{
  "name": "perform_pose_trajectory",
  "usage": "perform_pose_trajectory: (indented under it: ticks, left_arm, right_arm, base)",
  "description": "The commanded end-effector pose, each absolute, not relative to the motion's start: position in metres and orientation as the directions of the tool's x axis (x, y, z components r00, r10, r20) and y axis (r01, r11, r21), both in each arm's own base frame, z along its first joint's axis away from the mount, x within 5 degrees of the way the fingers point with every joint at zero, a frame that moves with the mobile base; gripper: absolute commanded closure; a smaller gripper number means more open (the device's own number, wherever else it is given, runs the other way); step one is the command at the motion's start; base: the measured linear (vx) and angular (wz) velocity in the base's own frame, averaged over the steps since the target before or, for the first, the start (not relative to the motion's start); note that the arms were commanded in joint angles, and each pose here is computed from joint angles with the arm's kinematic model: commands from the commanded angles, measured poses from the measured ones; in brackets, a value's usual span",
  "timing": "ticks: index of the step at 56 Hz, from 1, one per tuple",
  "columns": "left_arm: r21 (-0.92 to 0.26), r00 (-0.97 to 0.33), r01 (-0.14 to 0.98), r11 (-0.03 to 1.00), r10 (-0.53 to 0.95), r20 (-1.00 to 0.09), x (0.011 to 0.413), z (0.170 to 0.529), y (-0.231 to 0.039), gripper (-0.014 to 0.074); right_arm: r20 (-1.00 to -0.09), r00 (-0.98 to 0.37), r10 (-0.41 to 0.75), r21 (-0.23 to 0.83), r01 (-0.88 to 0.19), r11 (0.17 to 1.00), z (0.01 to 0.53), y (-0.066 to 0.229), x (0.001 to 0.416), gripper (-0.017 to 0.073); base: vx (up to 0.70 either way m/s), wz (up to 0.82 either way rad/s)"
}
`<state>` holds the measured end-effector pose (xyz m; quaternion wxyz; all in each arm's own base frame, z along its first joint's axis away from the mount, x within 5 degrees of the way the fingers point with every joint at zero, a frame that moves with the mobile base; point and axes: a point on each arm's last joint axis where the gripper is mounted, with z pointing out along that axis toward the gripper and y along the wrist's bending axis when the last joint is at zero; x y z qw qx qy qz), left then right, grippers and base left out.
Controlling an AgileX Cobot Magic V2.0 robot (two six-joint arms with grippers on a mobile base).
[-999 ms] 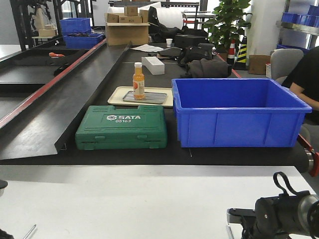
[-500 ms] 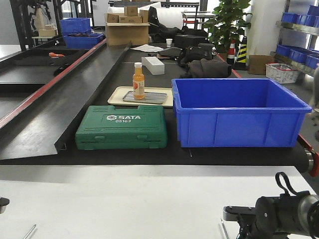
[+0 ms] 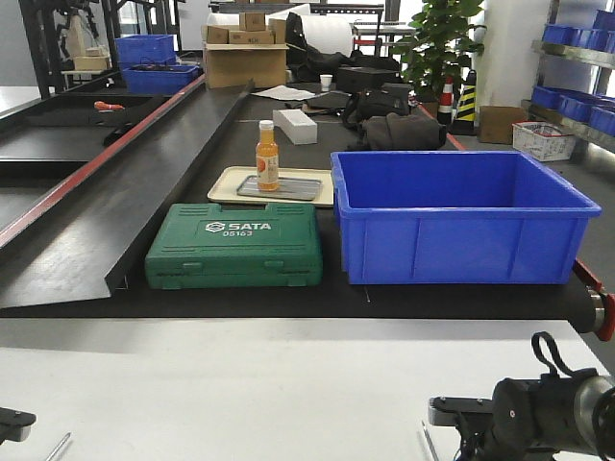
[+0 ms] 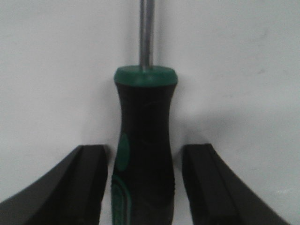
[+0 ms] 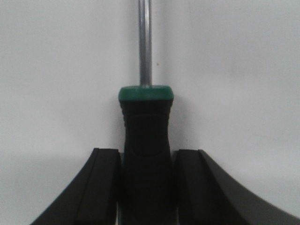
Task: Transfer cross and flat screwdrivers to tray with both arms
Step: 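Close each gripper around a screwdriver handle, left and right, then lift both held screwdrivers upright off the table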
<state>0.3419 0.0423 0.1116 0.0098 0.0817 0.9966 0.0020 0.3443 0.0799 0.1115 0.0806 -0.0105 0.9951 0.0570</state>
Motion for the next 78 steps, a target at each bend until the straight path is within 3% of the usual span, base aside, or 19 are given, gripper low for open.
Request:
perform_pose_trajectory:
  ticks: [1, 9, 20, 29, 44, 59, 78]
  left_arm:
    - [-0.003, -0.987, 0.161, 0.987, 0.161, -0.016, 0.344, 0.109, 0.042, 0.0243]
    - [-0.022, -0.985, 0.168, 0.986, 0.169, 0.032, 0.341, 0.107, 0.037, 0.0603]
    - [-0.045, -0.989, 0.143, 0.989, 0.141, -0.052, 0.343, 0.13, 0.027, 0.0598]
    - [-0.071, -0.959, 0.115, 0.991, 0.092, -0.269, 0.347, 0.178, 0.014, 0.0596]
    - [-0.055, -0.782, 0.161, 0.985, 0.093, -0.617, 0.319, 0.281, -0.013, 0.0594]
    - [-0.035, -0.596, 0.164, 0.986, 0.07, -0.8, 0.245, 0.332, -0.018, 0.0592]
    - [-0.023, -0.388, 0.15, 0.988, 0.037, -0.921, 0.143, 0.346, -0.015, 0.0591]
  right_arm:
    - [-0.183, -0.983, -0.007, 0.128, -0.031, 0.991, 0.114, 0.081, 0.346, 0.0567]
    - [-0.184, -0.983, -0.017, 0.125, -0.041, 0.991, 0.114, 0.081, 0.346, 0.0567]
    - [-0.204, -0.978, -0.043, 0.117, -0.068, 0.991, 0.119, 0.081, 0.347, 0.0567]
    - [-0.286, -0.957, -0.056, 0.114, -0.093, 0.989, 0.148, 0.08, 0.346, 0.0567]
    - [-0.57, -0.819, -0.064, 0.113, -0.155, 0.981, 0.248, 0.075, 0.327, 0.0567]
    - [-0.846, -0.534, -0.007, 0.109, -0.187, 0.976, 0.333, 0.057, 0.254, 0.0567]
    - [-0.966, -0.255, 0.046, 0.103, -0.214, 0.971, 0.351, 0.033, 0.142, 0.0567]
  base:
    - [0.0, 0.0]
    - [0.0, 0.0]
    - [0.0, 0.0]
    - [0.0, 0.0]
    - [0.0, 0.0]
    - [0.0, 0.0]
    - [0.0, 0.0]
